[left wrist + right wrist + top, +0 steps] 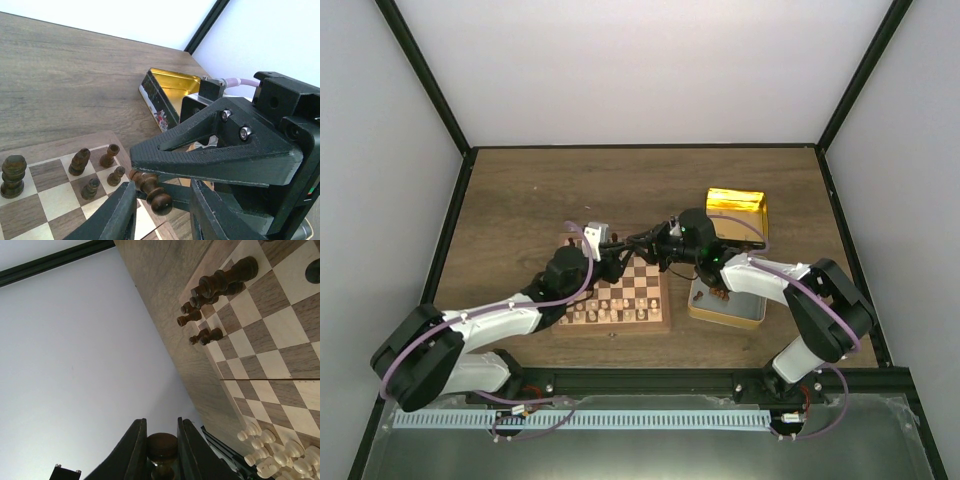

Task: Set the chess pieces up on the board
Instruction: Pick up the chess piece from the storage box.

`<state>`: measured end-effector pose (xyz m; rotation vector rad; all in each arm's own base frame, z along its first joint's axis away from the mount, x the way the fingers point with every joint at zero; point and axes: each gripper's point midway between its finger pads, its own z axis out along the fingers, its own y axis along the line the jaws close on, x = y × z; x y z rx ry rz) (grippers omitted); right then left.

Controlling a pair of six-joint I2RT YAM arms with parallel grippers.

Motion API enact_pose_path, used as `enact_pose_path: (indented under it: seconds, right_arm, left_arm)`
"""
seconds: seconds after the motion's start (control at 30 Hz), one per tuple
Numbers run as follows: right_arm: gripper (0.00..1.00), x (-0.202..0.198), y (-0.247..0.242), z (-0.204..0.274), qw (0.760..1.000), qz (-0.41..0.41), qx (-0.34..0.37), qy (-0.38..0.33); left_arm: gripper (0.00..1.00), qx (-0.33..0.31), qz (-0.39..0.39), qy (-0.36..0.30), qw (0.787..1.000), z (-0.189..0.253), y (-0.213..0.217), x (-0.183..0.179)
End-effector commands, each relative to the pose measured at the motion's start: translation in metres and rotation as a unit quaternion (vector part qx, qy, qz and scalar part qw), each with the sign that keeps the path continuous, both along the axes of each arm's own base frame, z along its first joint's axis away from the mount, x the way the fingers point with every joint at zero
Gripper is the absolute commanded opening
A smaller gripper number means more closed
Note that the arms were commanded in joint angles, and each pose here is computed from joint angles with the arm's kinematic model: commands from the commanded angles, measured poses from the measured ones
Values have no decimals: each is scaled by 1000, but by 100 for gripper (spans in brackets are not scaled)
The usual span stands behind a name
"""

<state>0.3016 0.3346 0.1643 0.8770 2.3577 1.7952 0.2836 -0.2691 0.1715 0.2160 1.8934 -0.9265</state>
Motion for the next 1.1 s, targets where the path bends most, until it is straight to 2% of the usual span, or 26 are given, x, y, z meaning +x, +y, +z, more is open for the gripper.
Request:
enact_pose_path:
  seconds: [0.0, 0.3, 0.57, 0.63, 0.73, 0.77, 0.9, 0.97, 1.07]
  right_arm:
    - [7, -2, 0, 11, 1000, -4, 13, -15]
    - [8, -3, 0, 13, 1000, -4, 17, -15]
    - [10, -1, -3, 19, 999, -9, -1, -34]
    - [14, 2, -6, 24, 998, -15, -19, -51]
    - [27, 9, -14, 32, 995, -35, -49, -81]
    - [34, 10, -17, 34, 993, -38, -64, -96]
    - [51, 22, -34, 36, 979, -62, -135, -141]
    - [55, 25, -44, 39, 968, -73, -170, -167]
    - [56, 27, -64, 42, 951, -97, -220, -193]
  left_arm:
    - [31, 2, -7, 3, 1000, -4, -4, -1]
    - [31, 7, -11, 3, 1000, -8, -4, -2]
    - [11, 22, 9, -14, 1000, 0, 1, 5]
    - [10, 30, 13, -11, 999, 2, 2, 7]
    - [10, 47, 17, 2, 999, 5, 5, 7]
    - [10, 59, 16, 13, 998, 3, 6, 6]
    - [10, 124, -9, 81, 989, -9, 15, -6]
    - [10, 159, -36, 120, 979, -14, 22, -16]
    - [11, 215, -63, 181, 958, -21, 36, -28]
